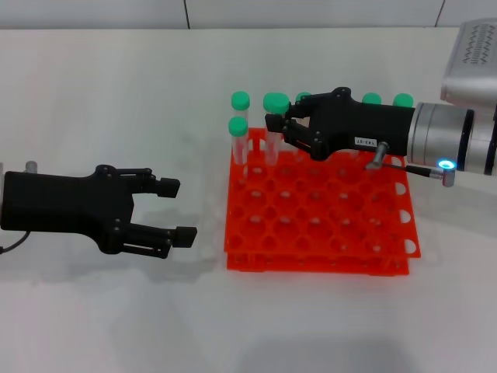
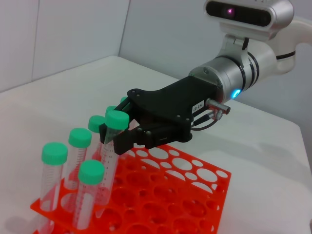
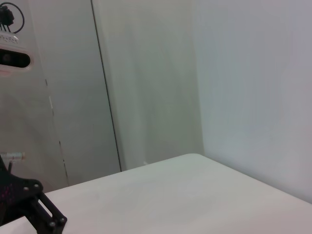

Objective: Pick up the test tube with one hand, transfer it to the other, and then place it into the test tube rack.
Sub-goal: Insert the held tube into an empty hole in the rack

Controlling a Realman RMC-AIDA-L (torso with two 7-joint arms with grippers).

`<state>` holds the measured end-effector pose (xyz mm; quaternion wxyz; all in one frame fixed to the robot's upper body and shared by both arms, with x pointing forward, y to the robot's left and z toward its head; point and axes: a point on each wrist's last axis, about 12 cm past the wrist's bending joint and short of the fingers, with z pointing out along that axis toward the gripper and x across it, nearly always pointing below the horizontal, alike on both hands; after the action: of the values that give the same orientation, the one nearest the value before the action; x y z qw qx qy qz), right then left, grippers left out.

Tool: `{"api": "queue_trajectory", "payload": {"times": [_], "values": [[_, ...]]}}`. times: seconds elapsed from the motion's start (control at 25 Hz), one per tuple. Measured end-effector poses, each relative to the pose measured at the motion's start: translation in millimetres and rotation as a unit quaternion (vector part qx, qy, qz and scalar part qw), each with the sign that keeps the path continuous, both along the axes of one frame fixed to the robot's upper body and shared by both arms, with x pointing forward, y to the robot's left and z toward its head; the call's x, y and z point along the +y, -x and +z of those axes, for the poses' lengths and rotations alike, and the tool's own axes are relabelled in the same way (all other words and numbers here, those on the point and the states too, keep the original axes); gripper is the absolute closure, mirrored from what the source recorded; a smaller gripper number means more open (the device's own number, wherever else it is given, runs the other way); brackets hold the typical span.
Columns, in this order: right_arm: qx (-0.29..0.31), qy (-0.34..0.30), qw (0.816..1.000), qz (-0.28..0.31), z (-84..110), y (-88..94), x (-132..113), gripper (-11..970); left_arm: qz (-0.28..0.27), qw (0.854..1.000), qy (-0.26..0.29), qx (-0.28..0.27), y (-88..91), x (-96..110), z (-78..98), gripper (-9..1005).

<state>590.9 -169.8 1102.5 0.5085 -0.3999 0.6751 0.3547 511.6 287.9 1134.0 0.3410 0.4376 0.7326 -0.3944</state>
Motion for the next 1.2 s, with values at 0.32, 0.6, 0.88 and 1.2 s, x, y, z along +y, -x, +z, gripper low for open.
{"api": "queue_trajectory", "payload": {"times": [0.32, 0.6, 0.88, 1.2], "values": [[0.000, 0.000, 1.000, 0.000, -0.3, 0.2, -0.2, 742, 0.000, 1.000, 0.000, 0.000, 0.0, 0.0, 0.0, 131], [0.000, 0.001, 1.000, 0.000, -0.5, 0.4, -0.2, 741, 0.000, 1.000, 0.000, 0.000, 0.0, -0.2, -0.1, 131], [0.000, 0.005, 1.000, 0.002, -1.9, 1.0, 0.7, 740, -0.001, 1.000, 0.000, 0.000, 0.0, -0.3, -0.1, 131], [-0.002, 0.001, 1.000, 0.001, -1.2, 1.1, 0.8, 738, -0.001, 1.000, 0.000, 0.000, 0.0, -0.3, -0.2, 131]]}}
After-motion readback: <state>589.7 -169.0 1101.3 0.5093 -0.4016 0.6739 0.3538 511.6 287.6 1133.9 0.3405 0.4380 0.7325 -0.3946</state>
